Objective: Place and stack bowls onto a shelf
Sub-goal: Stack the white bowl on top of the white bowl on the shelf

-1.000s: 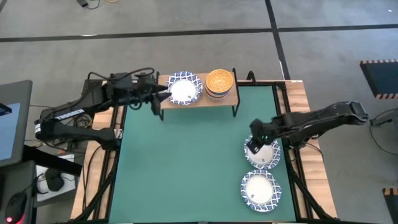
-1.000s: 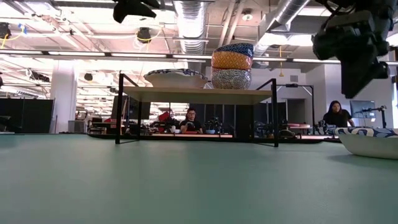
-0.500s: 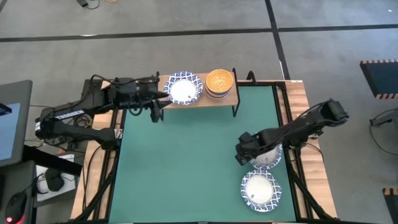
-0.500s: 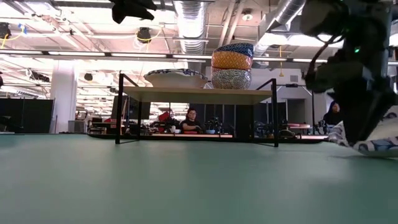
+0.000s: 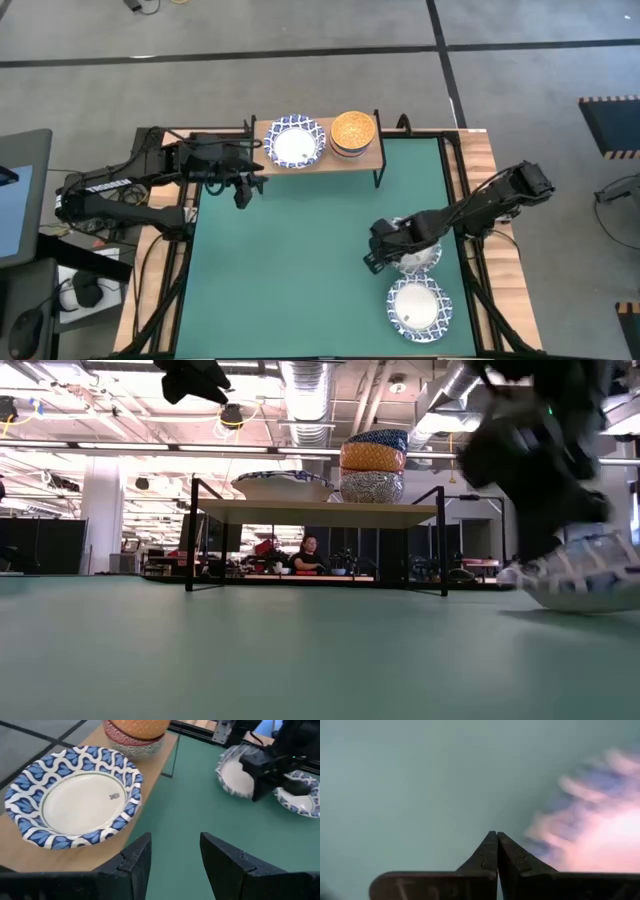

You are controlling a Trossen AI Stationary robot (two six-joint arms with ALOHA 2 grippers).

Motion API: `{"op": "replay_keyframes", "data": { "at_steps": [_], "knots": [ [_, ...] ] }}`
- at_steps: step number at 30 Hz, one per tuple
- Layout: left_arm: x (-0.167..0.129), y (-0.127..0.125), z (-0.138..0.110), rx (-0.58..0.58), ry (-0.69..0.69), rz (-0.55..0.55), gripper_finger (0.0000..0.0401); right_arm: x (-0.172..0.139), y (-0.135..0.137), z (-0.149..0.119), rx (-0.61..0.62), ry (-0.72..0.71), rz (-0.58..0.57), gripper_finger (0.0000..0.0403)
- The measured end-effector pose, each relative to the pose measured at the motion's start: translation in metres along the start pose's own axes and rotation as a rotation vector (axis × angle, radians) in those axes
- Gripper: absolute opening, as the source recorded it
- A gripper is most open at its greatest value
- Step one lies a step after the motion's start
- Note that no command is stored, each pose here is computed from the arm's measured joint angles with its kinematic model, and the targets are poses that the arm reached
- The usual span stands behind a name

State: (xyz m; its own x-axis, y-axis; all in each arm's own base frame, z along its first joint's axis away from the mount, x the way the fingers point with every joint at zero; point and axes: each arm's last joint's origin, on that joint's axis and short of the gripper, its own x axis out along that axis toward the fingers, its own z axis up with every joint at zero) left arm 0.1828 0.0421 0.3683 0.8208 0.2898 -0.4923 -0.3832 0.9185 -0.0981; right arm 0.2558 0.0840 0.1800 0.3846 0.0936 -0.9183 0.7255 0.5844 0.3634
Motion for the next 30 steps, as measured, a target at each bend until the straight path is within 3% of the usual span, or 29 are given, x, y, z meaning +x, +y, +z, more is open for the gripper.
{"op": "replay_keyframes", "data": {
  "at_steps": [3,5,7,12,20,25,30],
  "knots": [
    [-0.002,-0.003,0.0,0.008,-0.007,-0.014,0.0152,-0.013,0.024,0.009,-0.122,-0.054,0.132,0.0031],
    [-0.003,-0.004,-0.001,0.011,-0.003,-0.017,0.0152,-0.023,0.038,0.017,-0.126,-0.117,0.176,0.0032],
    [-0.004,-0.005,-0.001,0.014,-0.003,-0.023,0.0152,-0.028,0.04,0.025,-0.081,-0.167,0.129,0.0034],
    [-0.011,-0.006,-0.005,0.015,0.016,-0.019,0.0152,-0.046,0.028,0.033,-0.08,-0.172,-0.118,0.0052],
    [-0.02,-0.005,-0.011,0.008,0.038,0.008,0.0153,-0.059,-0.007,0.042,-0.416,0.041,-0.455,0.0132],
    [-0.024,-0.004,-0.015,-0.008,0.065,0.015,0.0153,-0.061,-0.019,0.056,-0.62,0.13,-0.474,0.0186],
    [-0.025,-0.003,-0.019,-0.04,0.105,0.027,0.0153,-0.059,-0.036,0.073,-0.73,0.223,-0.454,0.0202]
  ]
}}
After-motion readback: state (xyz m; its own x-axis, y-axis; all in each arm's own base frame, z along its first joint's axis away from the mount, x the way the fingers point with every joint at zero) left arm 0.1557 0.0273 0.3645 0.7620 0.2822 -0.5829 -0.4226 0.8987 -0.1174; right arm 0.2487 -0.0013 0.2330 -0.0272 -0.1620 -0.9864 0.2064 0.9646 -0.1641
